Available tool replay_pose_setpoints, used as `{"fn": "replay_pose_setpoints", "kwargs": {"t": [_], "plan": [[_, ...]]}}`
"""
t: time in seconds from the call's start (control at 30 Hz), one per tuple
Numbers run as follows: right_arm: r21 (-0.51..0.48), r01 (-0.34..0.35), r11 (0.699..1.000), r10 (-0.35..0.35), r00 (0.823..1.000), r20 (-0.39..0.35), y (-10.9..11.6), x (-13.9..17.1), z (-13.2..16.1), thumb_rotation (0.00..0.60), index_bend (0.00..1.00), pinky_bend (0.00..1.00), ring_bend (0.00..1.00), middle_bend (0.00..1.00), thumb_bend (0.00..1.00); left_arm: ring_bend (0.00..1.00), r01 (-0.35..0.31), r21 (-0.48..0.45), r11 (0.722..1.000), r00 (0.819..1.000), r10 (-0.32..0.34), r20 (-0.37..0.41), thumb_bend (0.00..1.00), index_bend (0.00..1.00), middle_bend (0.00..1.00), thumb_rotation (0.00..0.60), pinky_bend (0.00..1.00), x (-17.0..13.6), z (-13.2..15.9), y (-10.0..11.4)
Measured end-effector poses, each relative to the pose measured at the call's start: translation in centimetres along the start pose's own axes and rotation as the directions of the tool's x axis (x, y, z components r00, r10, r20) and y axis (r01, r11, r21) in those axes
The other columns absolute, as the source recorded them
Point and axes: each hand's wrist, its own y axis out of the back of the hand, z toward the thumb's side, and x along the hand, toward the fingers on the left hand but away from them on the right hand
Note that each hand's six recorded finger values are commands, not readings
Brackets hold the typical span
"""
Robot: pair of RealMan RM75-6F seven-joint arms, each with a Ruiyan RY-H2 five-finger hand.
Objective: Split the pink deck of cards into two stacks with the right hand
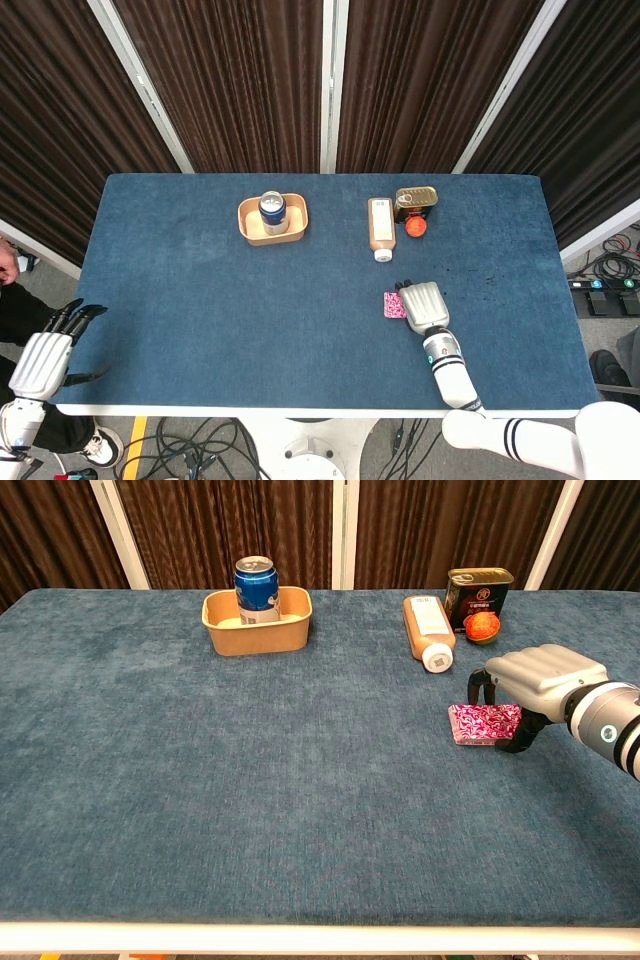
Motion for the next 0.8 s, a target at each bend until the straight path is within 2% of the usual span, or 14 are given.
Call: {"fn": "replay_pose_setpoints", "kwargs": {"t": [0.8], "plan": [[-0.011,0.025,1.000,-0.025,1.000,0.000,1.0,0.2,0.0,0.600,0.37,0.82,0.70,0.37,0.19,0.07,0.006,-0.001,1.000,1.000,-0.006,0.001,0.00,0.17,0.16,0.600,0.16,-0.1,0.0,-0.2]]}}
